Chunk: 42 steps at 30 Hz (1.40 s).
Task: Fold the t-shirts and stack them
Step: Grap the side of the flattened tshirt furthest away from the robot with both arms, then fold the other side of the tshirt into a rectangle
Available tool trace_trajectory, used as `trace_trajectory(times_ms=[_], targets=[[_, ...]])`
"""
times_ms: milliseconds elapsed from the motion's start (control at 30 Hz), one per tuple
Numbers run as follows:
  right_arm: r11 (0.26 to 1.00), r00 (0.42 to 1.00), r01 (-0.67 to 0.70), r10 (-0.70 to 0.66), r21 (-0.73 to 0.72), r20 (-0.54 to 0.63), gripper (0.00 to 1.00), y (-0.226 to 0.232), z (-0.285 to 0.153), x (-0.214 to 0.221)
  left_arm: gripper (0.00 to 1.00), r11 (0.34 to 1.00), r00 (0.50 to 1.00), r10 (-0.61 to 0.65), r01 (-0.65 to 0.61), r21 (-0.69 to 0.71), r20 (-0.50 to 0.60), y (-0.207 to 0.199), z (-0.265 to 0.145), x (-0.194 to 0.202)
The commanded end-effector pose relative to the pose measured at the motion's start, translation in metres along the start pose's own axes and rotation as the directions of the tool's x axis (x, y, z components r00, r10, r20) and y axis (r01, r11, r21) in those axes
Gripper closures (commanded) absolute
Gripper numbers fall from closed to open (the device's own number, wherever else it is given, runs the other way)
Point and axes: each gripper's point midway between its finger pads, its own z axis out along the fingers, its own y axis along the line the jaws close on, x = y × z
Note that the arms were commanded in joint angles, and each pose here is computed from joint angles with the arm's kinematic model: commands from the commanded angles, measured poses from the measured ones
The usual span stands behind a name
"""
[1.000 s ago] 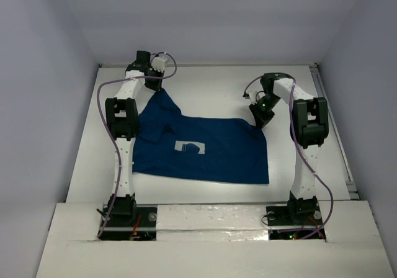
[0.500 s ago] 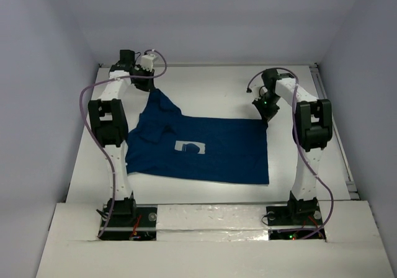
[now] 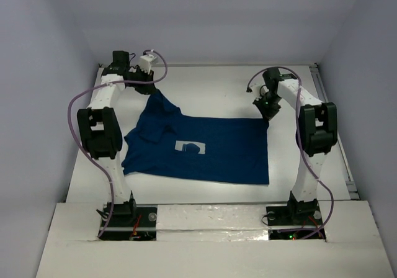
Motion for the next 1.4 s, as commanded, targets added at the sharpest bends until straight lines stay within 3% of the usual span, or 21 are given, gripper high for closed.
trace_trajectory(times_ms=[0, 300, 800, 1367], targets=[[0.998, 0.995, 0.064, -0.066, 0.024, 0.068, 1.00, 0.009, -0.022, -0.011, 1.00, 0.997, 0.998, 0.049, -0.051, 0.051, 0.044, -0.021, -0.027, -0.012], [0.986, 0.983, 0.154, -0.159, 0.055, 0.096, 1.00, 0.028, -0.051, 0.001, 1.00, 0.993, 0.995, 0.092, -0.095, 0.067, 0.049, -0.037, -0.064, -0.002], [0.962, 0.964, 0.267, -0.267, 0.057, -0.005, 1.00, 0.065, -0.042, 0.031, 1.00, 0.971, 0.984, 0.175, -0.175, 0.161, 0.009, -0.083, -0.119, 0.055], [0.958, 0.959, 0.281, -0.278, 0.060, -0.049, 1.00, 0.082, -0.053, 0.067, 1.00, 0.942, 0.972, 0.231, -0.214, 0.258, -0.037, -0.115, -0.137, 0.103]])
